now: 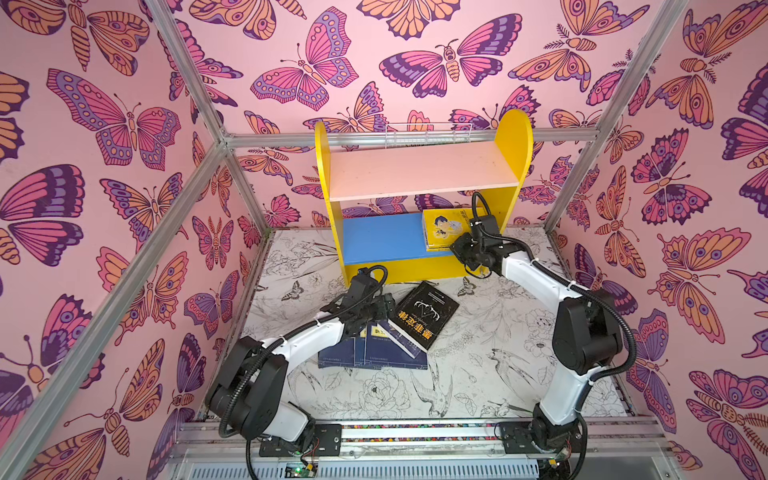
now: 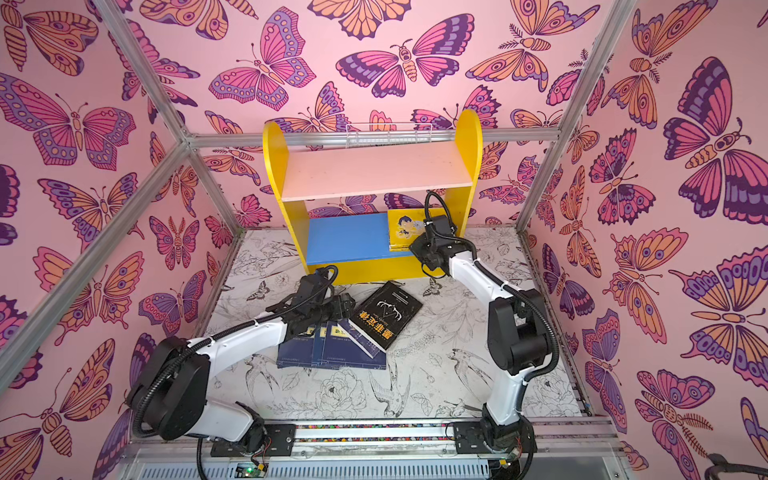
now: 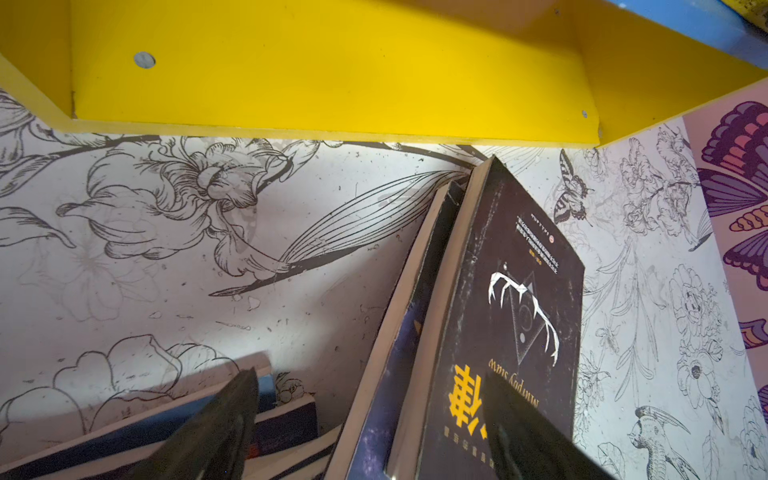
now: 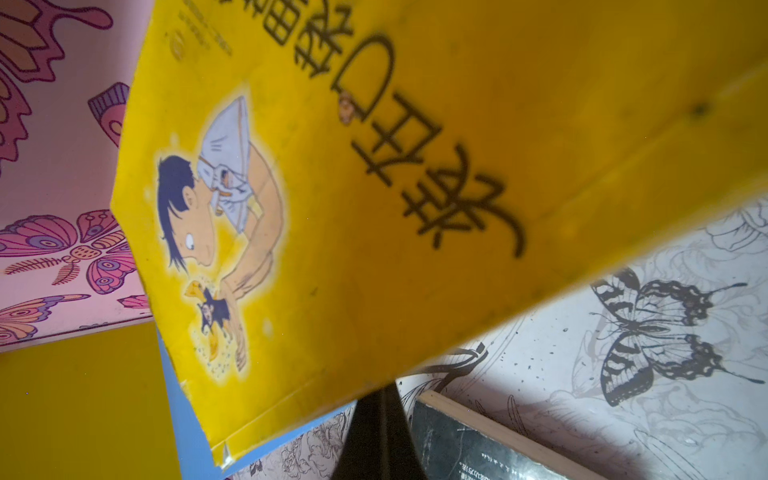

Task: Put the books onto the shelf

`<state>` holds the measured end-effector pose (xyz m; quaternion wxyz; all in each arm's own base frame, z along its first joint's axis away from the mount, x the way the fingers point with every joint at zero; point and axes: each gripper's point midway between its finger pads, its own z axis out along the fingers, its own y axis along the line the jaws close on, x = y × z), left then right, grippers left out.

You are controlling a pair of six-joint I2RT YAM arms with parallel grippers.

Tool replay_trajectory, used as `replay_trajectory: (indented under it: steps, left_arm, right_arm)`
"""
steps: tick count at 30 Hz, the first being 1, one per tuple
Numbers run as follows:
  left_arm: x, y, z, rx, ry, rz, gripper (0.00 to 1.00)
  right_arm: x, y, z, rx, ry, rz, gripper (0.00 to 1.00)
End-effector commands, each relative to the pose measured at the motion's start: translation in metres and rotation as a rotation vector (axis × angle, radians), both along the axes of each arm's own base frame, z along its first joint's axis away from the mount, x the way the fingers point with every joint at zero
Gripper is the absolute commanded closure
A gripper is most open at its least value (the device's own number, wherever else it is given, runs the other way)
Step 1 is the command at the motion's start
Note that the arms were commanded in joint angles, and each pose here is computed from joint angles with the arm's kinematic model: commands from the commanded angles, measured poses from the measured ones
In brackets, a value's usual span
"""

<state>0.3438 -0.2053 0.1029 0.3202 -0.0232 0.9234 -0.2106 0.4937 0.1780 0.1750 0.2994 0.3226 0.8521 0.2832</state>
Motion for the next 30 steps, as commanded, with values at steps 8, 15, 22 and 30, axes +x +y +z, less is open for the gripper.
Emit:
replay_trajectory:
  steps: [8, 15, 22, 30]
  left_arm:
    - [0.000, 0.000, -0.001, 0.016, 0.005, -0.006, 0.14]
    - [0.000, -0.001, 0.000, 0.018, 0.003, -0.010, 0.14]
    - [0.001, 0.000, -0.001, 0.020, 0.004, -0.010, 0.14]
    - [0.000, -0.001, -0.002, 0.019, 0.010, -0.010, 0.14]
  right_arm:
    - [0.002, -0.001, 0.025, 0.027, -0.050, 0.005, 1.00]
    - [0.009, -0.004, 0.031, 0.027, -0.062, -0.003, 1.00]
    - [0.010, -0.002, 0.037, 0.035, -0.064, 0.006, 1.00]
    - [0.003, -0.006, 0.038, 0.034, -0.073, 0.001, 1.00]
